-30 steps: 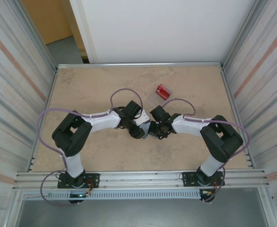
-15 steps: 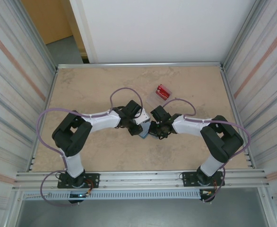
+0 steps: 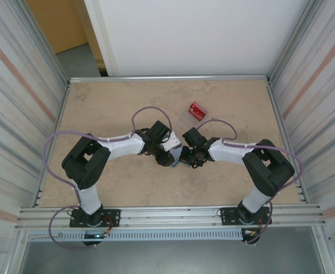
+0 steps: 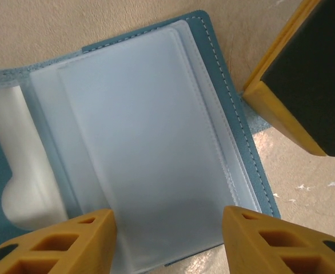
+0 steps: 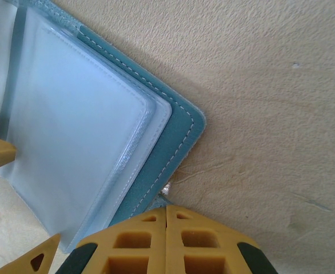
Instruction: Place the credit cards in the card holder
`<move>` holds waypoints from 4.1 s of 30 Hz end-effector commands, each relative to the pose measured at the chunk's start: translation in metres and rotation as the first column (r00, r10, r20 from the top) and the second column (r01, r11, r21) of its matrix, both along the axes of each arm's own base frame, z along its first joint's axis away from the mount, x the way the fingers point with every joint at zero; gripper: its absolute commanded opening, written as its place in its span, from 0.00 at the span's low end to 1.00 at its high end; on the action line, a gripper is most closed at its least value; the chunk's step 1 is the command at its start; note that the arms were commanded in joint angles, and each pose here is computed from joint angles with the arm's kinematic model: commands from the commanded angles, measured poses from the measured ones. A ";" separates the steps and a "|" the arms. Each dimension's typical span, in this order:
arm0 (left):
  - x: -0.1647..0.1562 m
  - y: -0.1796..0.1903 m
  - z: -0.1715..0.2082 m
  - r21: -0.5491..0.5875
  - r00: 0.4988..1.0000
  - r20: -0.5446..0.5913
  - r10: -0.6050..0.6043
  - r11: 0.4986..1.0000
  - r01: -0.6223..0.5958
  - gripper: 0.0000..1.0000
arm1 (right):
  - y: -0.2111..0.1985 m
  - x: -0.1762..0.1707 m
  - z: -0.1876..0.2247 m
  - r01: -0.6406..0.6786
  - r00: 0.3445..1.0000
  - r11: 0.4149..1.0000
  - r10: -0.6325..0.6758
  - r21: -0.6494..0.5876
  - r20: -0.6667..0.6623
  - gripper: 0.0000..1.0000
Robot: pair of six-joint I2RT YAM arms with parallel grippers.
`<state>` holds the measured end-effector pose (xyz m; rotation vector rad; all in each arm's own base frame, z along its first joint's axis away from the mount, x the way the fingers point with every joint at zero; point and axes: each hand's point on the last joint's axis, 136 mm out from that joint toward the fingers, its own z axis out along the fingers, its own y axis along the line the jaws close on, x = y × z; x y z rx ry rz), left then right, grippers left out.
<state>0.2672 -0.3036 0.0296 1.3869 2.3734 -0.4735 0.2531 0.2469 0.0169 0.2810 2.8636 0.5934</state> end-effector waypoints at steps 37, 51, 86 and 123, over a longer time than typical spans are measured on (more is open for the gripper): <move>0.000 0.005 0.007 -0.180 0.948 -0.285 0.145 0.963 -0.201 0.00 | -0.011 0.022 0.047 0.051 0.996 0.994 -0.058 0.099 0.069 0.01; 0.009 0.014 0.003 -0.202 0.907 -0.364 0.210 0.933 -0.297 0.00 | 0.002 0.056 0.044 0.064 0.994 0.988 -0.076 0.139 0.081 0.00; 0.029 0.092 0.123 -0.231 0.955 -0.052 0.292 0.927 -0.296 0.44 | 0.110 0.060 -0.001 -0.138 0.989 0.976 0.144 0.170 -0.027 0.00; 0.009 0.061 -0.009 0.063 0.900 -0.312 0.306 0.951 -0.302 0.14 | 0.038 0.042 0.015 -0.124 0.992 0.992 0.124 0.036 0.009 0.11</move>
